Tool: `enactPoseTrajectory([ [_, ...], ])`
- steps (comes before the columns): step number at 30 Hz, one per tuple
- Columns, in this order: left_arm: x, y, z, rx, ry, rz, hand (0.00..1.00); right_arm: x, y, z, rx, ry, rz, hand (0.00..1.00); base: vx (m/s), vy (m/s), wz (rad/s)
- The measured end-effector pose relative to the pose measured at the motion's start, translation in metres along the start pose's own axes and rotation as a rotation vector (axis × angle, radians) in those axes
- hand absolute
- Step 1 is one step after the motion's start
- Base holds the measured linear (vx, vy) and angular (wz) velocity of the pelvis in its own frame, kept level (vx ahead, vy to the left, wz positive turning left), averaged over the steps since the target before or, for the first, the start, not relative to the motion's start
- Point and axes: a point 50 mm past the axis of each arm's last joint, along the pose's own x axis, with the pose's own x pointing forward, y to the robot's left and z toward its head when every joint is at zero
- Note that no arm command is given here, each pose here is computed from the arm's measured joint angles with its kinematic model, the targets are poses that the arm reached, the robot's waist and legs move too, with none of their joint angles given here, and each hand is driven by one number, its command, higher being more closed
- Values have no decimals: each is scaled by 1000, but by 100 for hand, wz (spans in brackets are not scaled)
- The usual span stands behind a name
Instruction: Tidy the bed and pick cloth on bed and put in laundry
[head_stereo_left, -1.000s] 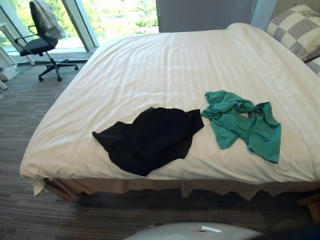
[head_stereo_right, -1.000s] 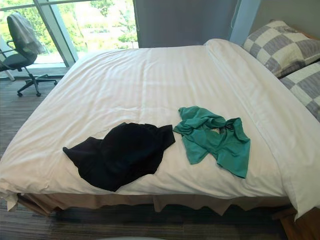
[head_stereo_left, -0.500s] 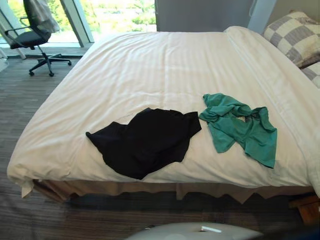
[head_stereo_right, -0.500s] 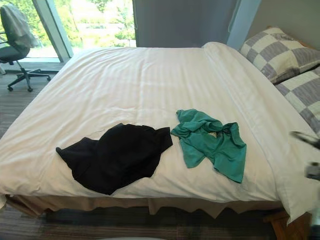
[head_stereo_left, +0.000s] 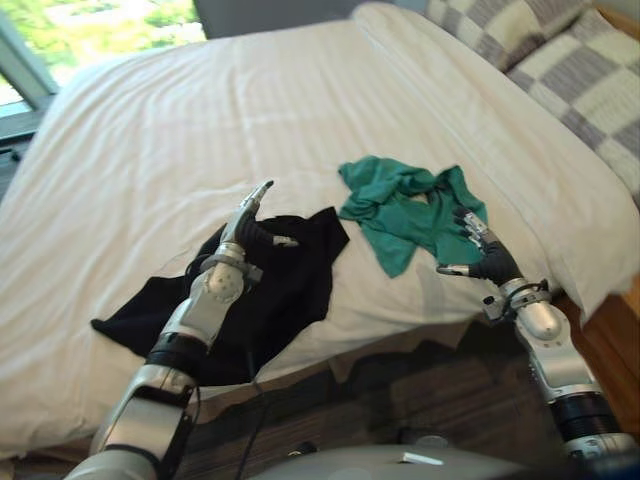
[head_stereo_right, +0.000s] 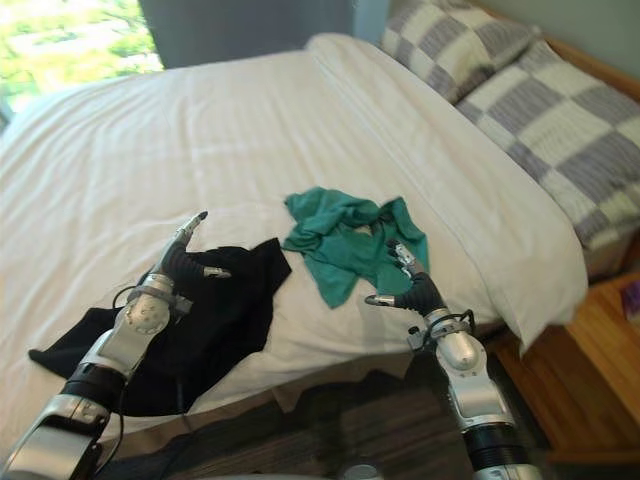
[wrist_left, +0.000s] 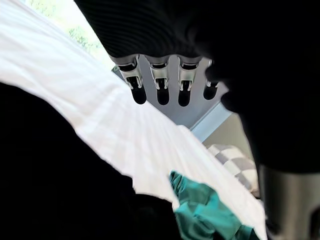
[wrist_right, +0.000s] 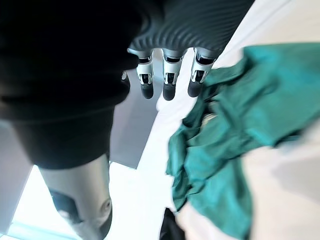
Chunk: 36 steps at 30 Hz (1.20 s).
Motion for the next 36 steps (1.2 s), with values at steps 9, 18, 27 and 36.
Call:
enactPoseTrajectory([
  [9,30,39,-6,132,217,205,0,30,-39,60,-72,-236,-115,0,-148,-46,-12],
  [18,35,78,-2,81,313,305,100,1,-60,82,-32,-345,-222,0,-68,-53,0],
  [27,30,73,-2,-138,219,113,100,1,-57,138,-183,-567,-214,0,27,-14,9],
  [36,-36,27,-18,-397,-4,-231,100,25,-86,185,-586,-542,-360,0,58,-34,49],
])
